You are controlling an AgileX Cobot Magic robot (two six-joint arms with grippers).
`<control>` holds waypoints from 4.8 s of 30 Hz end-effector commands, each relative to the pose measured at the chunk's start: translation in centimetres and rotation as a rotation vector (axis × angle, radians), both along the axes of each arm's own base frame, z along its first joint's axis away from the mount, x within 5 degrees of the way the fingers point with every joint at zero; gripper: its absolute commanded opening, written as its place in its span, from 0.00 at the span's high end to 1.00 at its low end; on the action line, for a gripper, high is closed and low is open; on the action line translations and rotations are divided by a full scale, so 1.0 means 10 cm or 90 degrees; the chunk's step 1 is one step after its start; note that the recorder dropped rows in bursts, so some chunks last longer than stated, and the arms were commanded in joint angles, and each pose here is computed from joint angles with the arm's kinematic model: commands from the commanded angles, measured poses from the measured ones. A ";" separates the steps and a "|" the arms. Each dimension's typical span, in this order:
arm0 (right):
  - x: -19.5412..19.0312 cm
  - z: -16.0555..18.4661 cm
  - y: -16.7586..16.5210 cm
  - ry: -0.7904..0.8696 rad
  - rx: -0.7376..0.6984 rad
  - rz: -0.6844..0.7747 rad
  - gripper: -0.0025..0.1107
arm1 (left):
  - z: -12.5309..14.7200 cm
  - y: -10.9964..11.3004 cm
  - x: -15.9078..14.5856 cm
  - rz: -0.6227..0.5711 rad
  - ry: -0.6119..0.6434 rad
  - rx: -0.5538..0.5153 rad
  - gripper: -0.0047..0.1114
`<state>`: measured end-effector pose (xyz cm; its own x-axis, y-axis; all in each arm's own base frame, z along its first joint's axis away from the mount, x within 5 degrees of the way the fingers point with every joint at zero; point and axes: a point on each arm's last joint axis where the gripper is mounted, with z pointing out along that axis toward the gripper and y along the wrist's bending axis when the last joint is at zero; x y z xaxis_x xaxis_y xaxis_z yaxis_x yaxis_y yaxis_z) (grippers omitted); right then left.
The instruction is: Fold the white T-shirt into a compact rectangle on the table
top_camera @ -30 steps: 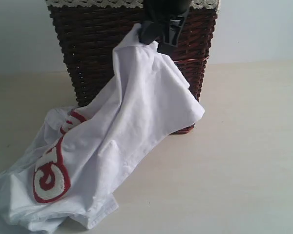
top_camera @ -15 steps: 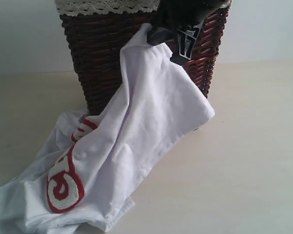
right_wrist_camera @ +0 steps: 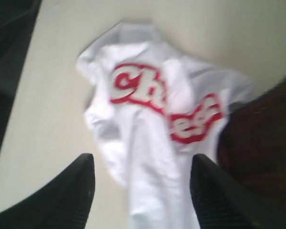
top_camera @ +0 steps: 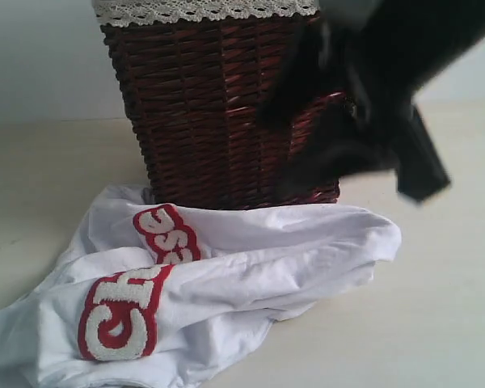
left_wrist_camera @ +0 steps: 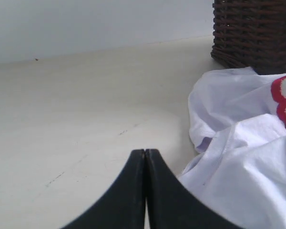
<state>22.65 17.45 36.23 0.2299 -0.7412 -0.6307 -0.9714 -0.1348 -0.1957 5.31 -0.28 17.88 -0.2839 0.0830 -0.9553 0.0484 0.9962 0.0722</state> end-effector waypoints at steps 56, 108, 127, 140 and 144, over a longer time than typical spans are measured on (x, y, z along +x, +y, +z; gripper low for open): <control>0.34 -2.63 0.01 -0.111 -0.221 -0.048 0.65 | 0.02 0.00 0.00 -0.002 -0.011 -0.003 0.96; -0.47 -1.18 -1.09 -0.084 -0.652 0.137 0.98 | 0.02 0.00 0.00 -0.002 -0.011 -0.003 0.96; -0.64 -1.19 -0.61 0.031 -0.261 0.119 0.48 | 0.02 0.00 0.00 -0.002 -0.011 -0.003 0.96; 0.02 -1.96 0.13 0.298 -0.102 -0.243 0.66 | 0.02 0.00 0.00 -0.002 -0.011 -0.003 0.96; 0.11 -2.03 0.36 0.352 -0.105 -0.318 0.96 | 0.02 0.00 0.00 -0.002 -0.011 -0.003 0.96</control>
